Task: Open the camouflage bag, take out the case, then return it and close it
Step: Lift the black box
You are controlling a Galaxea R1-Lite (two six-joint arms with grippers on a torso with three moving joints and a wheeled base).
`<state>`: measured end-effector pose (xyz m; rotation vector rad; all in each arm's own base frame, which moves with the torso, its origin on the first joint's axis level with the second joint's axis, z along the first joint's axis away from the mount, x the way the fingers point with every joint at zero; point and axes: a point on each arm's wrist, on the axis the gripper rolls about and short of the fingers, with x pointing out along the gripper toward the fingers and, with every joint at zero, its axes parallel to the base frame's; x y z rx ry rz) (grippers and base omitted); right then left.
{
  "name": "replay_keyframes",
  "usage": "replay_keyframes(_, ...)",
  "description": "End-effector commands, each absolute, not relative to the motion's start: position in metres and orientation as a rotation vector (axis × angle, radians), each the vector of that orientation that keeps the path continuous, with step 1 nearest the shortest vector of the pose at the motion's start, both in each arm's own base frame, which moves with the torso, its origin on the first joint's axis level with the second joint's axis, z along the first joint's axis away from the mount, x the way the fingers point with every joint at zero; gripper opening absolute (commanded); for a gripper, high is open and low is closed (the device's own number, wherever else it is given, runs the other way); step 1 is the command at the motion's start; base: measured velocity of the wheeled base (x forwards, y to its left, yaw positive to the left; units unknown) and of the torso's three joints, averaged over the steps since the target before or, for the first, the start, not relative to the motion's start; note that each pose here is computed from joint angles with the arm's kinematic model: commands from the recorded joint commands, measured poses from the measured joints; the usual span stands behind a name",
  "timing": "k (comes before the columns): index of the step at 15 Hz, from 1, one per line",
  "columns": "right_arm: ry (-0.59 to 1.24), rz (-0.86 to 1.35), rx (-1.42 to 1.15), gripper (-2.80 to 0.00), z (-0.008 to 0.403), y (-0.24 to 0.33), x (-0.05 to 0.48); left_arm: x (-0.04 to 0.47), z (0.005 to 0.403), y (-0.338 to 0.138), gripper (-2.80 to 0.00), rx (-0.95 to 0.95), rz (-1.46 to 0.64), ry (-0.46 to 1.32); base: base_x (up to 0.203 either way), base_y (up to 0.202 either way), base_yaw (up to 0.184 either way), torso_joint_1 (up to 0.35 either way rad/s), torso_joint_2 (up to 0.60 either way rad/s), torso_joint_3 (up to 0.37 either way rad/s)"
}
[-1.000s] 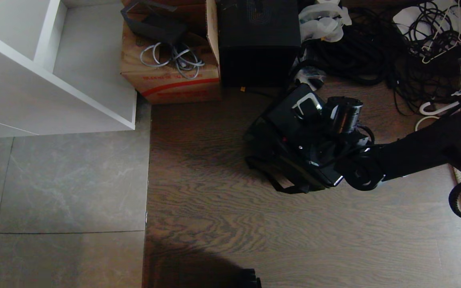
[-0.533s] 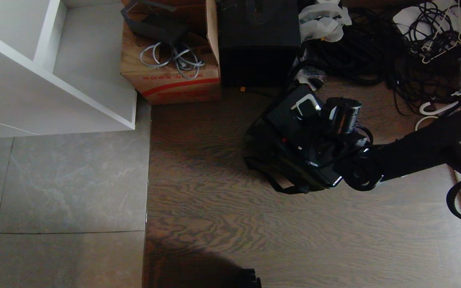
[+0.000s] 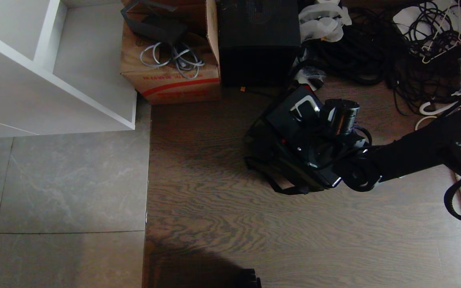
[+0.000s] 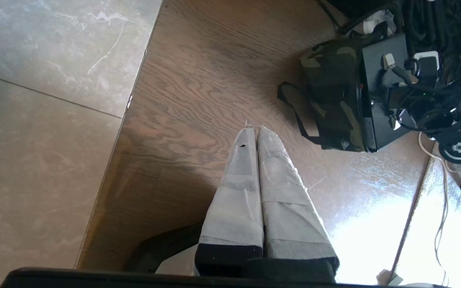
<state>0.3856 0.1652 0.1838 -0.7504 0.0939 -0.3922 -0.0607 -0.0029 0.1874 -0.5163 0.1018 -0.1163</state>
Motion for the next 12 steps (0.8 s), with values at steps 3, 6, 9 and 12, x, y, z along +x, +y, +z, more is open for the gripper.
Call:
replay_keyframes(3,0.103,-0.390,-0.759,-2.80,0.179,0.166,0.385,-0.063,0.193,-0.002,-2.80,-0.598,-0.103,0.085,0.000,0.000,0.000,0.000,0.00,0.000)
replay_keyframes(6,0.101,-0.391,-0.757,-2.80,0.180,0.166,0.385,-0.071,0.185,-0.001,-2.80,-0.606,-0.043,0.080,0.000,0.000,0.000,0.000,0.00,0.000)
replay_keyframes(9,0.094,-0.394,-0.752,-2.80,0.183,0.165,0.384,-0.098,0.162,-0.001,-2.80,-0.607,-0.022,0.113,0.000,0.000,0.000,0.000,0.00,0.000)
replay_keyframes(12,0.098,-0.392,-0.755,-2.80,0.181,0.166,0.385,-0.117,0.147,-0.001,-2.80,-0.617,0.015,0.246,0.000,0.000,0.000,0.000,0.00,0.000)
